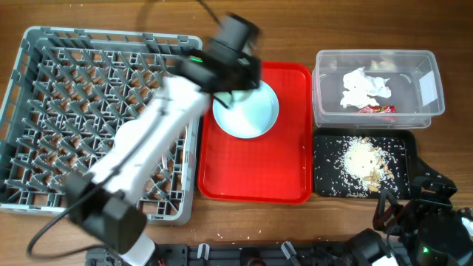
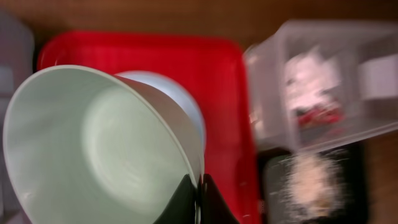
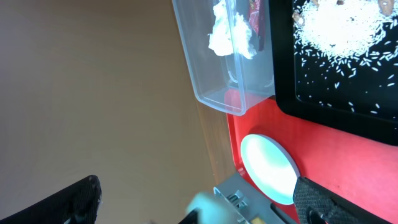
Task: Sort waste into correct bins and load items into the dishwasher rack
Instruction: 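Carry the pale green bowl into the rack and release it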
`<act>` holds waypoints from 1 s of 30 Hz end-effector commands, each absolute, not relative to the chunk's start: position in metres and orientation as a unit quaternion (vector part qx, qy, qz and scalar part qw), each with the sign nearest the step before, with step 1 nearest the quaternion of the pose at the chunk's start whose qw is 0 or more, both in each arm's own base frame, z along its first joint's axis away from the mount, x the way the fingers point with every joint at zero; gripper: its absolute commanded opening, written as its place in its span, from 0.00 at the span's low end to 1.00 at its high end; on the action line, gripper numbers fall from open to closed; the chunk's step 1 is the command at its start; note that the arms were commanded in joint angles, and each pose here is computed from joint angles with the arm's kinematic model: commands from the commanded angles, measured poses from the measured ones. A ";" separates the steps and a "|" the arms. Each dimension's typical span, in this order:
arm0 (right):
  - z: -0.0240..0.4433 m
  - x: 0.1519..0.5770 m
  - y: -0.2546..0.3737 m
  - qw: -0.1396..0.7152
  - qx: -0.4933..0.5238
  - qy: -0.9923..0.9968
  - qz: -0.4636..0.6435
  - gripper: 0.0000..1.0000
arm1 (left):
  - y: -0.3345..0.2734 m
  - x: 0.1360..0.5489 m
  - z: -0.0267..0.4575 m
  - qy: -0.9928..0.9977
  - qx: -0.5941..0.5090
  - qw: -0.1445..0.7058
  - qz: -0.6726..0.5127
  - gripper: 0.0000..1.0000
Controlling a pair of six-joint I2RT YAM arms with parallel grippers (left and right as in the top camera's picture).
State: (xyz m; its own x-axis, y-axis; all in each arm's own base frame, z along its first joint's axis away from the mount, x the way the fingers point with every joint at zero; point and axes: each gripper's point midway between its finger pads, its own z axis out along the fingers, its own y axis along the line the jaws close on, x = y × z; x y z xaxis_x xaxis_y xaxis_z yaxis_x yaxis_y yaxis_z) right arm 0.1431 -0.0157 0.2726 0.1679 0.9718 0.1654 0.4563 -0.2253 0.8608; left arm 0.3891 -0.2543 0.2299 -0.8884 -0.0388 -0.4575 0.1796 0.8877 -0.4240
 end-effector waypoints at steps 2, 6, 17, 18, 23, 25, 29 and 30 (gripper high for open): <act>0.273 0.142 -0.019 0.344 0.687 0.514 0.381 1.00 | -0.189 0.411 0.304 0.860 -0.022 0.201 -0.469 0.04; 0.273 0.142 -0.019 0.344 0.687 0.514 0.381 1.00 | -0.101 0.438 0.271 0.842 -0.139 0.152 -0.499 0.04; 0.273 0.142 -0.019 0.344 0.687 0.514 0.381 1.00 | -0.028 0.456 0.165 0.764 -0.248 0.018 -0.596 0.04; 0.273 0.142 -0.019 0.344 0.687 0.514 0.381 1.00 | -0.022 0.457 0.160 0.762 -0.255 0.017 -0.595 0.04; 0.273 0.142 -0.019 0.344 0.687 0.514 0.381 1.00 | 0.008 0.455 0.150 0.763 -0.292 0.026 -0.577 0.12; 0.273 0.142 -0.019 0.344 0.687 0.514 0.381 1.00 | 0.017 0.450 0.149 0.759 -0.302 0.024 -0.576 0.33; 0.273 0.142 -0.019 0.344 0.687 0.514 0.381 1.00 | 0.034 0.439 0.140 0.765 -0.333 0.012 -0.551 0.66; 0.273 0.142 -0.019 0.344 0.687 0.514 0.381 1.00 | 0.039 0.435 0.139 0.766 -0.343 0.008 -0.543 0.70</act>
State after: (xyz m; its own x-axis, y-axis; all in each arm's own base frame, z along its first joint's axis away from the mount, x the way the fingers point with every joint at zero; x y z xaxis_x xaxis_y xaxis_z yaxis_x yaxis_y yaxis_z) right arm 0.1431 -0.0157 0.2726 0.1679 0.9718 0.1654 0.4563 -0.2253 0.8608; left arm 0.4425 0.0242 0.1534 -0.7853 -0.5049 0.3581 -0.4815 0.1346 -0.8660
